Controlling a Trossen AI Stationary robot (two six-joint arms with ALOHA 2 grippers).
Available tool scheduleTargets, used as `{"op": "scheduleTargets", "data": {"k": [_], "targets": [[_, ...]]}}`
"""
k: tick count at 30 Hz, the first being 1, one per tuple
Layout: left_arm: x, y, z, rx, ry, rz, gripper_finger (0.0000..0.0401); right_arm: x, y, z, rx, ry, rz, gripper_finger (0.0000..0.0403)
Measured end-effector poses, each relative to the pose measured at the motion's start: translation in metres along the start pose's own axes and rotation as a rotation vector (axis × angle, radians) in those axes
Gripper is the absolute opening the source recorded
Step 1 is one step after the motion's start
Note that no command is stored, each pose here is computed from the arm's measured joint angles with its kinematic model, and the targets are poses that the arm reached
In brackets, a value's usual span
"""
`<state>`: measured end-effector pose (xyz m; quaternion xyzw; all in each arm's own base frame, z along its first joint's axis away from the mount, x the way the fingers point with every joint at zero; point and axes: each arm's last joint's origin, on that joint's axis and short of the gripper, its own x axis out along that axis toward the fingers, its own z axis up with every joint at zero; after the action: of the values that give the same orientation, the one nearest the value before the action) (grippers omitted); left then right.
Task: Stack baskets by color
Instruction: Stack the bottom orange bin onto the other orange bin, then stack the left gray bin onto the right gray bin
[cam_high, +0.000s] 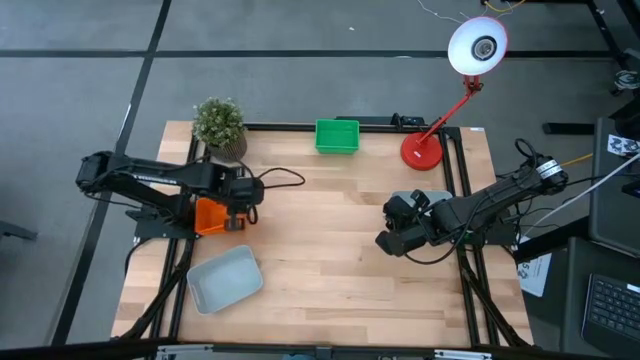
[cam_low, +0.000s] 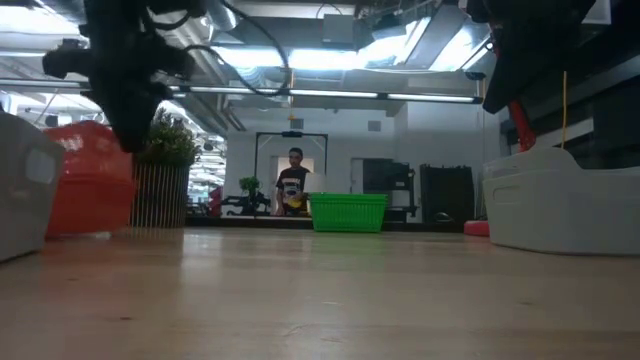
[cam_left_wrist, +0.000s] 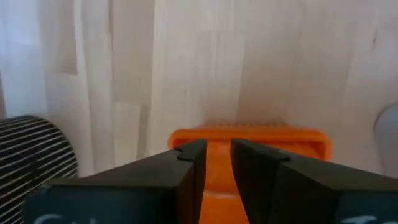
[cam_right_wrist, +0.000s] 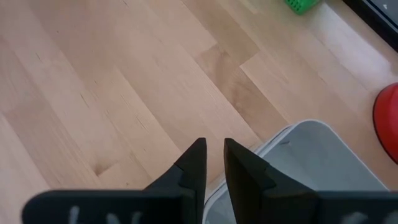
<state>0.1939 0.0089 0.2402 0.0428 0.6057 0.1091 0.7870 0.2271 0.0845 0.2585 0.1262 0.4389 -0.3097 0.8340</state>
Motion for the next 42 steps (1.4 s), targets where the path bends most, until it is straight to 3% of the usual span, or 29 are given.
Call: {"op": "scheduleTargets", "data": {"k": [11, 13, 16, 18, 20, 25, 32, 35, 38, 40, 42], "targets": [[-0.008, 0.002, -0.001, -0.05, -0.056, 0.017, 0.0063, 0.0, 0.0, 0.0, 0.002, -0.002, 0.003, 0.0056], [-0.011, -0.001, 0.002, -0.086, -0.119, -0.046, 0.0061, 0.0, 0.0, 0.0, 0.002, -0.002, 0.003, 0.0056], [-0.018, -0.008, 0.007, -0.199, -0.187, -0.237, 0.0061, 0.0, 0.0, 0.0, 0.002, -0.002, 0.003, 0.0056], [-0.02, -0.014, 0.006, -0.279, -0.159, -0.335, 0.0063, 0.0, 0.0, 0.0, 0.008, -0.002, 0.004, 0.0056], [-0.019, -0.02, 0.0, -0.333, -0.069, -0.357, 0.0065, 0.0, 0.001, 0.0, 0.009, -0.004, 0.005, 0.0056], [-0.025, -0.041, -0.02, -0.367, 0.15, -0.427, 0.0062, 0.0, 0.001, 0.0, -0.007, -0.005, 0.007, 0.0056], [-0.04, -0.083, -0.028, -0.385, 0.13, -0.525, 0.0057, 0.0, 0.001, 0.001, -0.006, -0.005, 0.007, 0.0056], [-0.032, -0.108, -0.032, -0.335, 0.15, -0.522, 0.0035, 0.0, 0.001, 0.001, -0.008, -0.009, 0.005, 0.0056], [-0.011, -0.124, -0.033, -0.291, 0.204, -0.401, 0.0006, 0.0, 0.001, 0.001, -0.01, -0.013, 0.001, 0.0056], [0.005, -0.131, -0.024, -0.264, 0.151, -0.317, 0.0005, 0.0, 0.001, 0.001, -0.01, -0.013, 0.001, 0.0056], [0.019, -0.137, -0.003, -0.211, -0.004, -0.279, 0.0003, 0.0, 0.001, 0.001, -0.01, -0.013, 0.001, 0.0056]]}}
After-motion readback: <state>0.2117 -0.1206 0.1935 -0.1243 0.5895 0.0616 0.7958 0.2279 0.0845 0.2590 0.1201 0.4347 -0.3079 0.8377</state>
